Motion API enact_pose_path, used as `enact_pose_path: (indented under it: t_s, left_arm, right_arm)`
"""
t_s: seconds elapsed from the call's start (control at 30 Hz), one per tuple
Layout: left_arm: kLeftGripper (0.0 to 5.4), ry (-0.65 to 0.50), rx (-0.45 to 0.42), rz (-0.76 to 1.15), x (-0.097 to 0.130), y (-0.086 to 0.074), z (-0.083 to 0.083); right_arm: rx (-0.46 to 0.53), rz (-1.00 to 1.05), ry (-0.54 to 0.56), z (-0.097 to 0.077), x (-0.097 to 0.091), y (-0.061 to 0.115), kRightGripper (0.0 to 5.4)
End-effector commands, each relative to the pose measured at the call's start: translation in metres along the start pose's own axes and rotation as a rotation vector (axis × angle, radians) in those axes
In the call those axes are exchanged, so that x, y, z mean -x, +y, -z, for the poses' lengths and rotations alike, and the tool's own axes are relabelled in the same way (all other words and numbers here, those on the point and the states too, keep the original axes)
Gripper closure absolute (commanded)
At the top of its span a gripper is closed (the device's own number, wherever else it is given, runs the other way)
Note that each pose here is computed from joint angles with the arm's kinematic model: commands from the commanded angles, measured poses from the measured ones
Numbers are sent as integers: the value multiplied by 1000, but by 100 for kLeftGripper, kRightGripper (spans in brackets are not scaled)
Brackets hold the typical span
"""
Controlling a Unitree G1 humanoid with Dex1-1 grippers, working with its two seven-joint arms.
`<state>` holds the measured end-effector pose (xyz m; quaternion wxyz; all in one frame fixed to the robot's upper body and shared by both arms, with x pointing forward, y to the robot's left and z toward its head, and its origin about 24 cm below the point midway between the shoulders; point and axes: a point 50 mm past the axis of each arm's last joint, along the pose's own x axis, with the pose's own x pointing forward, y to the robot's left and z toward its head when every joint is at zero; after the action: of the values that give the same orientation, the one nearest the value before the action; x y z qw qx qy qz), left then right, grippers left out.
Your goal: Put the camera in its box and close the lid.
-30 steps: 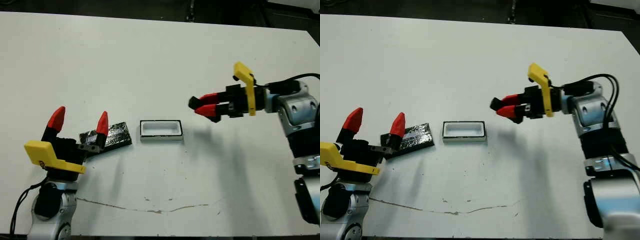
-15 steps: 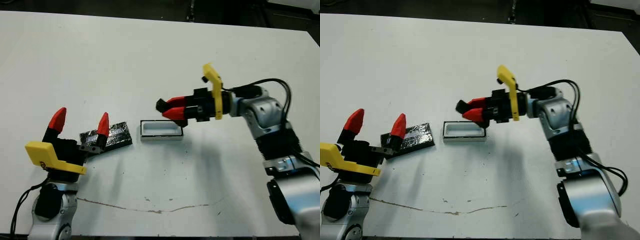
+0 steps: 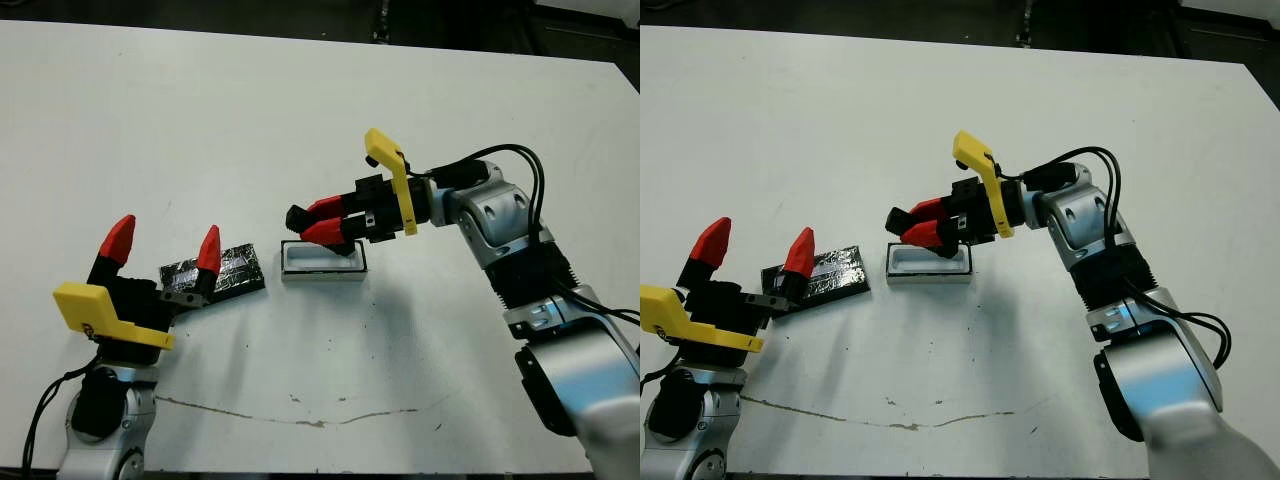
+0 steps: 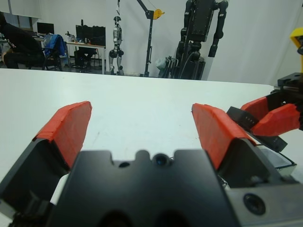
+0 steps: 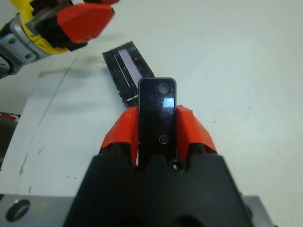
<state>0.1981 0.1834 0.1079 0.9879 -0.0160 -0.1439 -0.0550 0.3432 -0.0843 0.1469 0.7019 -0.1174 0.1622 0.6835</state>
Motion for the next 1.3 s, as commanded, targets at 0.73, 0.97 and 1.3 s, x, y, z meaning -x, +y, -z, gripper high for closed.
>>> enact_pose_path:
  t_s: [0.73,0.97,1.3]
  left_arm:
    - [0,17,12,-8,3,2,5]
    - [0,20,2,-13,3,1,5]
    - [0,17,8,-13,1,0,5]
  right_arm:
    - [67,-29,43,9,-2,-3,372]
    - [43,-19,62,19,-2,-5,372]
    - [38,-30,77,28,0,-6,372]
